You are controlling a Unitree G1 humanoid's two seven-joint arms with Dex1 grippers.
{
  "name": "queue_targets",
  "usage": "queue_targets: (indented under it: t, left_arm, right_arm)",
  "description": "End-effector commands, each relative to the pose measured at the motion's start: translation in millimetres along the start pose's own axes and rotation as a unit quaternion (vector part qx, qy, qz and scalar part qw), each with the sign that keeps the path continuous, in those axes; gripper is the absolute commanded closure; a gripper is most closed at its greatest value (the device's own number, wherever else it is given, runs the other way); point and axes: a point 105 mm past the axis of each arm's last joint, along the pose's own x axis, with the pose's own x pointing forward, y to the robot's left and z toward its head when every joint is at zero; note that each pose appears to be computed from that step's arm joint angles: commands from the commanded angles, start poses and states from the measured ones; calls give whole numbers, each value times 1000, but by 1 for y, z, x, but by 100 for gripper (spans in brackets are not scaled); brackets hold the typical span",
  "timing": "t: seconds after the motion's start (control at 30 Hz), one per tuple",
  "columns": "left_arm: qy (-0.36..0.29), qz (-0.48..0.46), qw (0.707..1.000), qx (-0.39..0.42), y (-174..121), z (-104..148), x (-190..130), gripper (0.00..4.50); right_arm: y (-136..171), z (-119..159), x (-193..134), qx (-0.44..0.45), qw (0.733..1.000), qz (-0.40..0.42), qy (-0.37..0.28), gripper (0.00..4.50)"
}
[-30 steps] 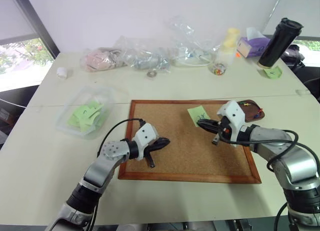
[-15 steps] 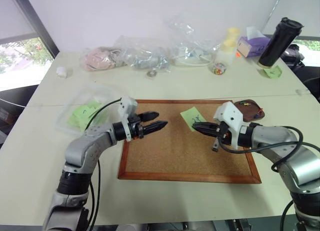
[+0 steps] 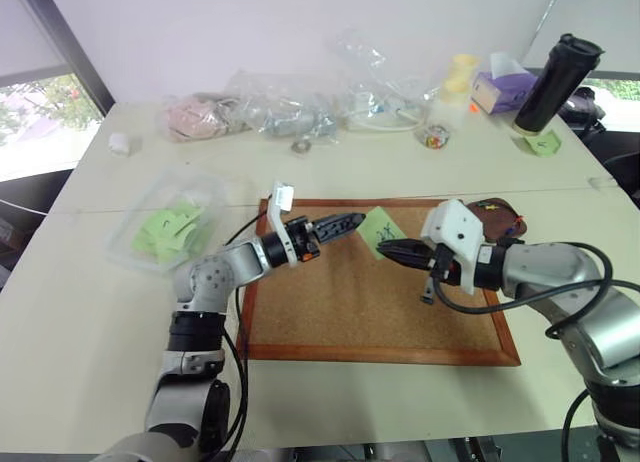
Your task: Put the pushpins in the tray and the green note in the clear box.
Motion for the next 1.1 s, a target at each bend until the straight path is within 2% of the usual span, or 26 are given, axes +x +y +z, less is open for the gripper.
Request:
queue_targets:
  t: [0.03, 0.33, 0.37, 0.4, 0.63, 0.83, 1.1]
  left_arm:
    - [-11, -21, 1000, -17, -9, 5, 5, 6]
    - [7, -27, 999, -34, -14, -6, 13, 6]
    - [8, -27, 999, -34, -14, -6, 13, 62]
    - [8, -28, 999, -35, -15, -7, 13, 91]
    - [6, -26, 999, -32, -15, -6, 8, 443]
    - [1, -12, 1000, -18, -9, -3, 3, 448]
    - [-12, 12, 1000, 10, 3, 2, -7, 448]
  right_arm:
    - [5, 16, -1, -32, 999, 7, -18, 450]
    - [9, 18, 1, -36, 999, 13, -17, 450]
    - [9, 18, 1, -37, 999, 13, -17, 450]
    - [9, 18, 2, -36, 999, 12, -17, 450]
    - [7, 16, 2, -37, 999, 7, -11, 450]
    - [4, 18, 0, -38, 999, 0, -14, 450]
    - [-35, 19, -28, 40, 995, -81, -43, 450]
